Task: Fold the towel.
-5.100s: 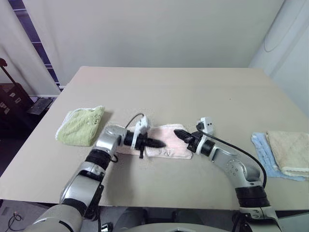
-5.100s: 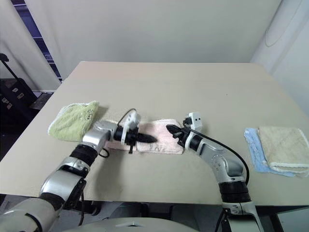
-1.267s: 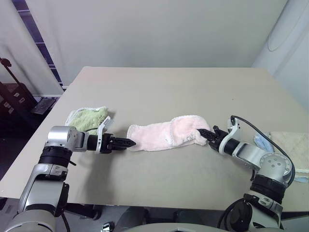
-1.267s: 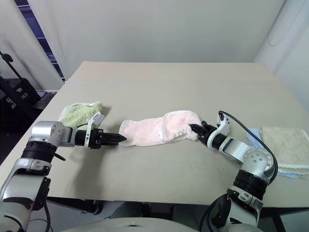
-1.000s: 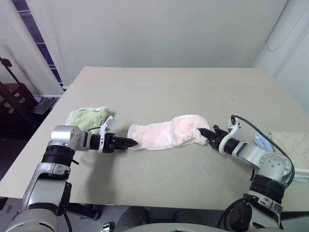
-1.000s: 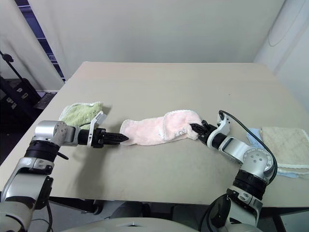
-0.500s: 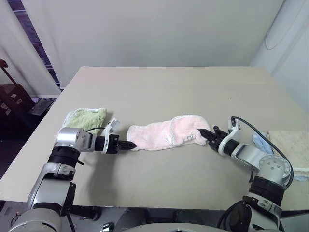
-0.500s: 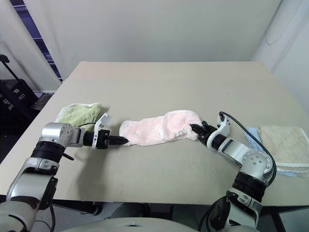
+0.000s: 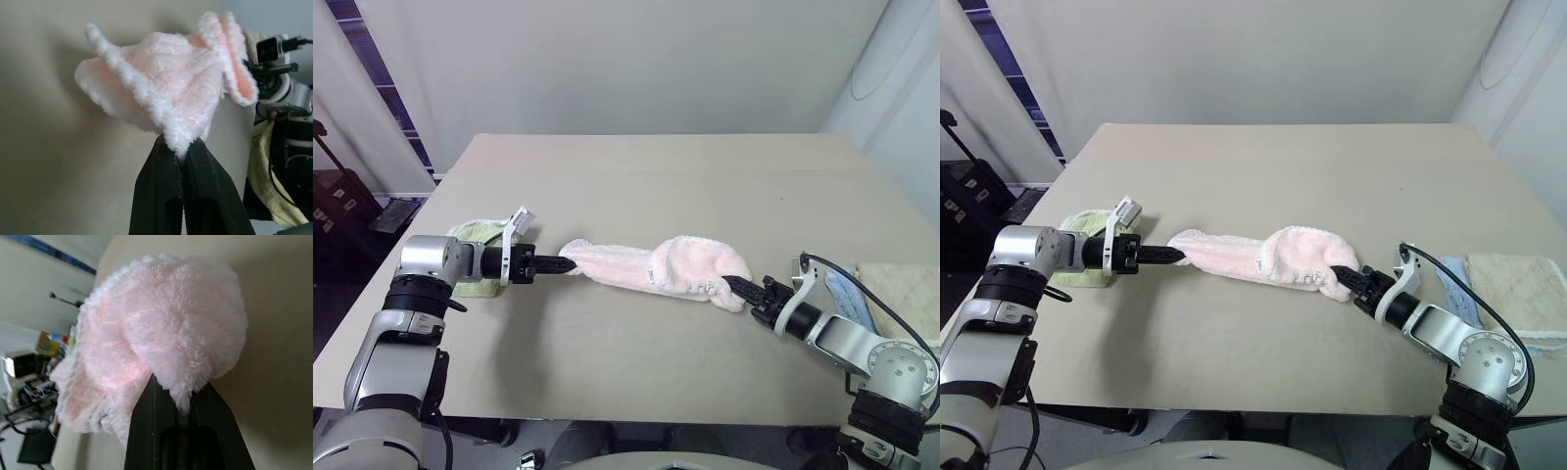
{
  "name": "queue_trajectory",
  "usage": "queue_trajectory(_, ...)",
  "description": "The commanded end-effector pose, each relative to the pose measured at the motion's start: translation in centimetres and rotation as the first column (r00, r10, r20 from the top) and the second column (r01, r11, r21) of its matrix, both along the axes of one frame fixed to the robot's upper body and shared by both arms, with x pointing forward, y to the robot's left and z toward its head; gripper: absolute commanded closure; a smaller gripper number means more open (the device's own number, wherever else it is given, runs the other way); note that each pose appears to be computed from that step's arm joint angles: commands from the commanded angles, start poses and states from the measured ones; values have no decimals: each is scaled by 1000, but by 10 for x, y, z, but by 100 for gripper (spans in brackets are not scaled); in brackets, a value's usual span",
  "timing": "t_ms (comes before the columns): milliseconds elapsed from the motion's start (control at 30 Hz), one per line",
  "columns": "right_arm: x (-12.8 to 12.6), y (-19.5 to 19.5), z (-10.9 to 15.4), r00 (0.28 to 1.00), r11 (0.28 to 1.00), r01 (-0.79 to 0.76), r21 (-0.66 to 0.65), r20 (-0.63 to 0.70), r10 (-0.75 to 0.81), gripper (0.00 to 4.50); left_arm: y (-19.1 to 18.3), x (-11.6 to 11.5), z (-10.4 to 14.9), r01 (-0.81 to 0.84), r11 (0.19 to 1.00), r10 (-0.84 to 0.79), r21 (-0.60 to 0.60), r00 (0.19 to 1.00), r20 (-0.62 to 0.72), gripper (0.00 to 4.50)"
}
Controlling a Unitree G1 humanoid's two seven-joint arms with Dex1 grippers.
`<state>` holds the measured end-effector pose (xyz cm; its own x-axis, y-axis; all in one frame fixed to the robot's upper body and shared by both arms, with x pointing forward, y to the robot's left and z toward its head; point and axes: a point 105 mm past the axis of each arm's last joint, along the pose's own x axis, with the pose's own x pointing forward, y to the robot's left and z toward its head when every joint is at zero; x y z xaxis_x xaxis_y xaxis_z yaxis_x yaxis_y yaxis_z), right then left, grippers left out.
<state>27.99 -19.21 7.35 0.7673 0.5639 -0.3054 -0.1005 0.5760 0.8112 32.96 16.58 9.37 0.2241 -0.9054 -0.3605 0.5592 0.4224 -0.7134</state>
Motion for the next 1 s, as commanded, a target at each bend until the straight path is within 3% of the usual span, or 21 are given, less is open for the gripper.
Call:
queue_trajectory(33,7,7,6,1000,999,-15,-52,26,17,450,-3,0,8,34,999,-34,-3,999,42,449)
queue_trajectory(200,1,16,-12,996,997,-58,-59,-65,55,302,-3,-3,2,38,999,-38,-1,999,28,450)
queue_trajectory(333,-1,21,-1,996,996,-80,49,-34,82,168,-3,-4,0,34,999,-34,1,999,25,450)
queue_trajectory(633,-17,-20,26,1000,997,0,83,31,-2,168,5,2,6,14,1000,-14,7,998,66,450)
queue_trajectory(800,-28,-29,20,1000,998,17,56,-16,-16,168,11,4,12,7,1000,-8,14,996,84,450)
queue_trajectory(1000,-19,-41,18,994,994,109,18,-5,-109,168,13,3,17,47,998,-50,30,989,137,450)
